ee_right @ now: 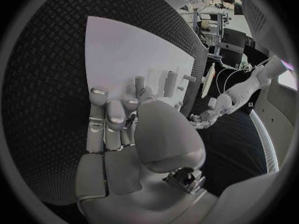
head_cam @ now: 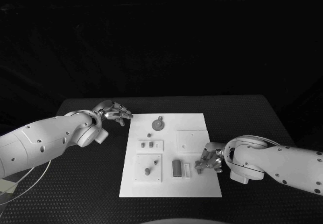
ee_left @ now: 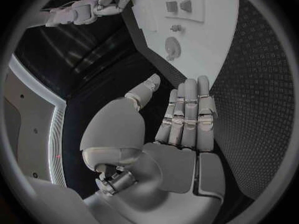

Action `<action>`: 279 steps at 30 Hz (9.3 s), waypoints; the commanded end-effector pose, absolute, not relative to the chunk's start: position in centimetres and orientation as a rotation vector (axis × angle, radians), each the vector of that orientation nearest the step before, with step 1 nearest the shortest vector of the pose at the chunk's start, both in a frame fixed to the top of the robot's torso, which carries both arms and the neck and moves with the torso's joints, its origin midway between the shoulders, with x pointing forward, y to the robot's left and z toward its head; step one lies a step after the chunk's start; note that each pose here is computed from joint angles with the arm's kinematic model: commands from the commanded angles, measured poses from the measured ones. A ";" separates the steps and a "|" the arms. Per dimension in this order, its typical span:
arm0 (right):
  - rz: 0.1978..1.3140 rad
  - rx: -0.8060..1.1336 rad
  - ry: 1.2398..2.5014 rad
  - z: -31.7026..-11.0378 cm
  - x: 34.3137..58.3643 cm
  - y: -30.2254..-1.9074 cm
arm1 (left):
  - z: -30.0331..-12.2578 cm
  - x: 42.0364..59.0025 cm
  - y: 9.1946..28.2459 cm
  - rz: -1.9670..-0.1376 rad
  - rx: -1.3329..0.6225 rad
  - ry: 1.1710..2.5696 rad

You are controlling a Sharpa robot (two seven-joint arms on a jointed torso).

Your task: Assemble the parts on the task board

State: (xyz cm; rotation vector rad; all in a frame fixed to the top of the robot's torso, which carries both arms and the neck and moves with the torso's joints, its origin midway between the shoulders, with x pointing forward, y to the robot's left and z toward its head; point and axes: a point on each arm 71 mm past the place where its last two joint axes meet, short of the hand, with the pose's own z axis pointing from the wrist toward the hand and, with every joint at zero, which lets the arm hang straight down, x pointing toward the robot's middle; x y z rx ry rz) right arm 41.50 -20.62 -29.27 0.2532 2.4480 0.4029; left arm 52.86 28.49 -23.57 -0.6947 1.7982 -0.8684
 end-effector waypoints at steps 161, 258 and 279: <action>0.443 0.226 2.364 -22.6 47.5 -26.3 | -23.4 52.8 28.9 -0.935 -0.784 1.765; 0.423 0.154 2.397 -23.5 45.4 -23.4 | -23.4 52.8 28.9 -0.936 -0.789 1.767; 0.402 0.126 2.486 -27.2 42.9 -20.7 | -23.4 52.7 28.9 -0.936 -0.788 1.774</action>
